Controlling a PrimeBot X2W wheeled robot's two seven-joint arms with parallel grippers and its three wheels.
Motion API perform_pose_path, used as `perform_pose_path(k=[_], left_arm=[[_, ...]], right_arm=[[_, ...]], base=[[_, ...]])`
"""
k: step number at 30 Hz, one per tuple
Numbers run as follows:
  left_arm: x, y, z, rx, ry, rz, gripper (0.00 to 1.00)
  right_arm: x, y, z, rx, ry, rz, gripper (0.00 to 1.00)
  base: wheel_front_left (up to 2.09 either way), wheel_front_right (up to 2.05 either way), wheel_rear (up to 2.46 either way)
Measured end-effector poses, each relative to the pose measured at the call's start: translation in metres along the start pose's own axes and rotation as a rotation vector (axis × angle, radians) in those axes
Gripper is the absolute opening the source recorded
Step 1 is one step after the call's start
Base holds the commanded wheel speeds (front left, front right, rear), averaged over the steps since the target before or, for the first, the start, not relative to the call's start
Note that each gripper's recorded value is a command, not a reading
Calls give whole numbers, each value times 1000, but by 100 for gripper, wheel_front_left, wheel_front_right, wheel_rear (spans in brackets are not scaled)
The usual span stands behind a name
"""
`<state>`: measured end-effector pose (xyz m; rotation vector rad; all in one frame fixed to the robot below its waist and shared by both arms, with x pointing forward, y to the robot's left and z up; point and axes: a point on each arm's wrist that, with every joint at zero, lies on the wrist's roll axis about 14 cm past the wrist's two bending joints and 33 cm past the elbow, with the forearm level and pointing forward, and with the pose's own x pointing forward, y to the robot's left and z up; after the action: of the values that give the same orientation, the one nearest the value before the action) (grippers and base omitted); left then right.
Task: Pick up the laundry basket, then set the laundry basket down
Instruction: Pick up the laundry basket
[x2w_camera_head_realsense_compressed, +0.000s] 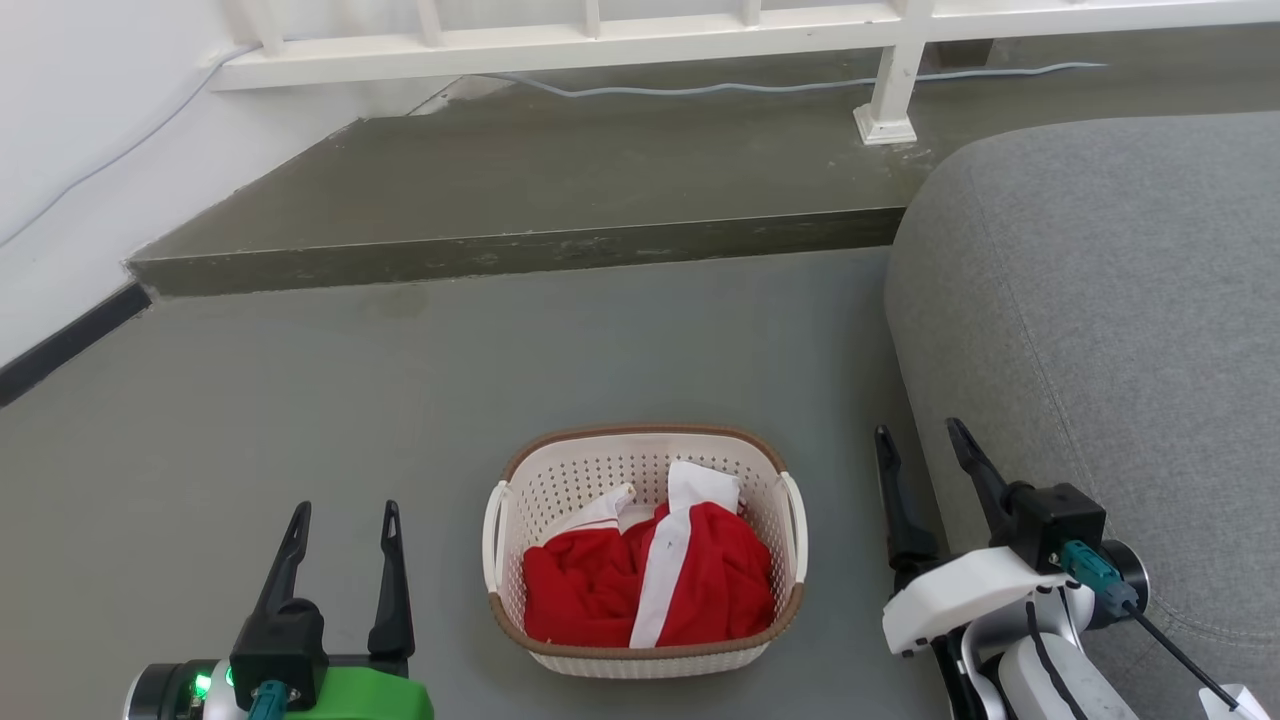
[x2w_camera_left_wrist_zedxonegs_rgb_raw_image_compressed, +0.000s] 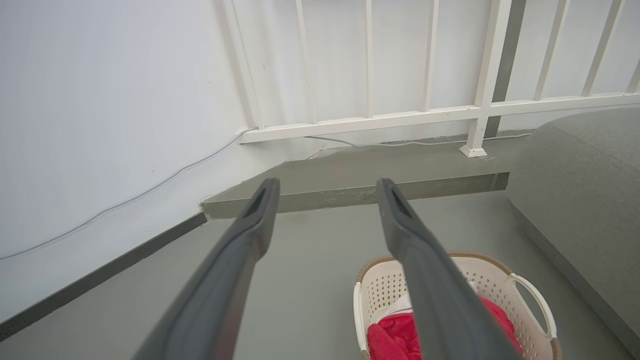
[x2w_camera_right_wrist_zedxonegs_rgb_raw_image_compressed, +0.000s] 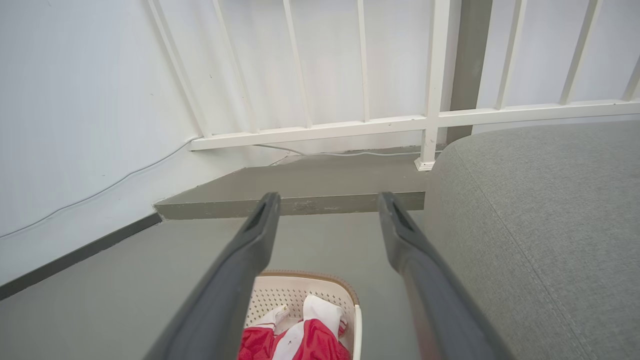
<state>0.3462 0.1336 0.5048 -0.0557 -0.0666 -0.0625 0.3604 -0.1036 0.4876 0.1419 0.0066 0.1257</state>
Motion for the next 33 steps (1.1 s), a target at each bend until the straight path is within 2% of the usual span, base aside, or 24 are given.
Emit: perform_pose_path(k=[17,23,33], left_arm=[[5,2,-14,-14,45,7,100],[14,3,-35,-16,105,11,100],[37,1,-75,-31,209,-3,100]], right_arm=[[8,-4,-9,12,25,-11,100],[27,-8,-13,15,34,-17,100],[49,-17,-51,14,133,-29,100]], base=[[0,0,0],[0,0,0],[0,0,0]])
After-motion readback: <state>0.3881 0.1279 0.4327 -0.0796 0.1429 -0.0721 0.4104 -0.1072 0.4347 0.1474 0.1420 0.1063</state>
